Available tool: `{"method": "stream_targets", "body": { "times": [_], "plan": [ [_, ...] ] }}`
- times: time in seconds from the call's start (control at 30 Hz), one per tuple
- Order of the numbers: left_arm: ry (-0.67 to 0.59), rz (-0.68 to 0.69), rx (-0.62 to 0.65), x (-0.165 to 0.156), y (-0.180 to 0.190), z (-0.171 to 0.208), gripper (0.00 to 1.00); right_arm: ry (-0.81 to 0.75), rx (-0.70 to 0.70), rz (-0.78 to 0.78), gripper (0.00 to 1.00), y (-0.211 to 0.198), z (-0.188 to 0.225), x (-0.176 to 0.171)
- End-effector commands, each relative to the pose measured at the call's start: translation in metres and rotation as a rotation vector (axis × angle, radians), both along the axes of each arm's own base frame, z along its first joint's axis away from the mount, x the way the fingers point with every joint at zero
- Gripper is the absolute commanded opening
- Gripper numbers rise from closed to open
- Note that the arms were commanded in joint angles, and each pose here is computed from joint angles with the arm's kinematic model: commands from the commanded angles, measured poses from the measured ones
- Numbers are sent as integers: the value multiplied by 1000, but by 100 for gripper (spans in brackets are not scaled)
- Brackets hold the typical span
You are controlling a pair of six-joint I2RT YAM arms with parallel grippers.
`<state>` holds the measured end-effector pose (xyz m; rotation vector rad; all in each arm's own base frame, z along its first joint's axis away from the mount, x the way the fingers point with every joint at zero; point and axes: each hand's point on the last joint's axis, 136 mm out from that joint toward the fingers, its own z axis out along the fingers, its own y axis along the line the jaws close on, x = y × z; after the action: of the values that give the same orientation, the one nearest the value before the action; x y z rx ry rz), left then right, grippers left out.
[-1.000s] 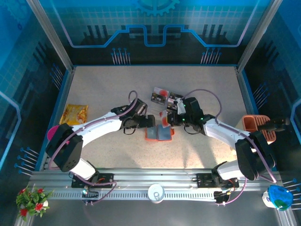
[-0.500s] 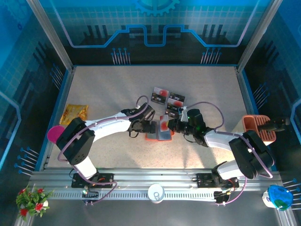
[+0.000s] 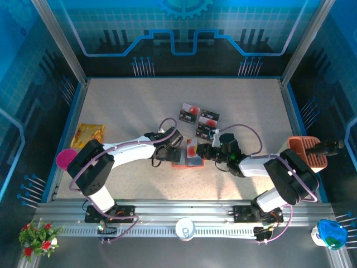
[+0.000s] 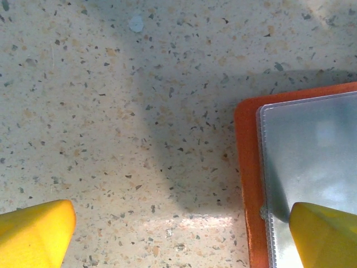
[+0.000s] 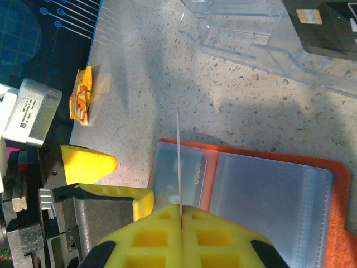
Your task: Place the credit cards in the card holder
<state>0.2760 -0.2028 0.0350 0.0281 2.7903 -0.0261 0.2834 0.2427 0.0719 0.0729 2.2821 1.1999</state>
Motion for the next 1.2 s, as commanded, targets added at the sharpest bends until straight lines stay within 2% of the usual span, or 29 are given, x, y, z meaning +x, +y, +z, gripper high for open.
{"method": "stream_targets", "body": {
  "times": [0.0, 1.17],
  "plan": [
    [24, 15, 70, -9, 15, -11, 99, -38, 2, -10, 0, 4, 2, 2],
    [51, 18, 97, -15, 20, -27, 99, -3, -19, -32, 0, 15, -24, -2]
  ]
}}
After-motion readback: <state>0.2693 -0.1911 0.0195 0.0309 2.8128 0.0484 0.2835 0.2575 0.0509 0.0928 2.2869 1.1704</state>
